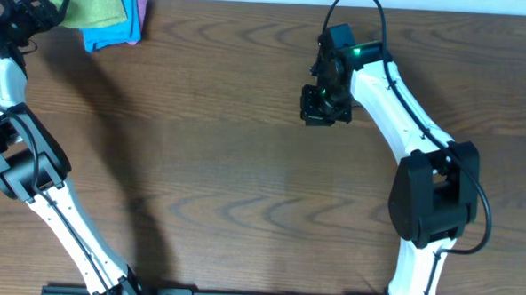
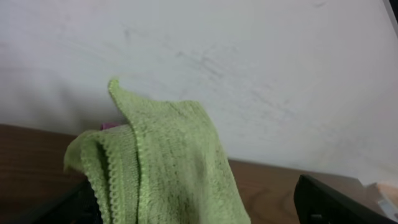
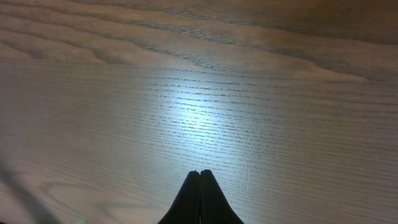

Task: Fold the cloth
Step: 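Lower the folded cloth onto the blue and pink cloths and release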

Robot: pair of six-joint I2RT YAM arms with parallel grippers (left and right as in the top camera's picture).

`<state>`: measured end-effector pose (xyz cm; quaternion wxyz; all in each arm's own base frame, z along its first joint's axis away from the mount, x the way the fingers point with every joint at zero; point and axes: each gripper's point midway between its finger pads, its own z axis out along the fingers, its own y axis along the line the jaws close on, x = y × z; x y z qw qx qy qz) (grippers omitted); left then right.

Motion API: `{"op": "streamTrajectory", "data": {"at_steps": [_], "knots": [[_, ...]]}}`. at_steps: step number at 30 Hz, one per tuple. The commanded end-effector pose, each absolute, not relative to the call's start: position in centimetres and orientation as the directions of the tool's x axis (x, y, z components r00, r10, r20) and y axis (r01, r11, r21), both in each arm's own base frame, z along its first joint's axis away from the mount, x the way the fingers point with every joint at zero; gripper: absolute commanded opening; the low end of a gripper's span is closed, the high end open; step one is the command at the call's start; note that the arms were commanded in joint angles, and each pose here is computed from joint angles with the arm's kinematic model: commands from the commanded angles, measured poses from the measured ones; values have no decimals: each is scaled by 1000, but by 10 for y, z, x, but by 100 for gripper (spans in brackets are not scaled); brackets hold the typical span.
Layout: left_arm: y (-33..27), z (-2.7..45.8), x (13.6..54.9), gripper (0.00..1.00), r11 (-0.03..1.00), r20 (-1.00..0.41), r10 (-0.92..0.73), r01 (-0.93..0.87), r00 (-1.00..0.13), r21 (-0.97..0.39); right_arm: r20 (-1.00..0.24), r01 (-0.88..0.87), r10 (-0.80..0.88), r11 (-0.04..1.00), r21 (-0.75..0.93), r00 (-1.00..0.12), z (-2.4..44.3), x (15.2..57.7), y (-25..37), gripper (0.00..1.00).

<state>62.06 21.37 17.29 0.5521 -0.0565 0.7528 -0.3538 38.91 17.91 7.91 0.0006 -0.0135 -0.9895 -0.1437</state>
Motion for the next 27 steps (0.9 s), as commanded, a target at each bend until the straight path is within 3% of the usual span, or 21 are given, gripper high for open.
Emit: {"op": "streamTrajectory", "data": {"at_steps": [1, 15, 27], "knots": [[212, 185, 623, 95, 749, -805, -466, 321, -368, -580, -20, 29, 37, 957, 289, -999, 89, 392, 182, 1], [249, 167, 631, 95, 801, -783, -528, 113, -330, -588, -20, 13, 20, 957, 289, -1000, 89, 388, 189, 1], [252, 167, 632, 95, 809, -788, -528, 93, -318, -580, -39, 14, 27, 955, 297, -999, 90, 394, 191, 1]]}}
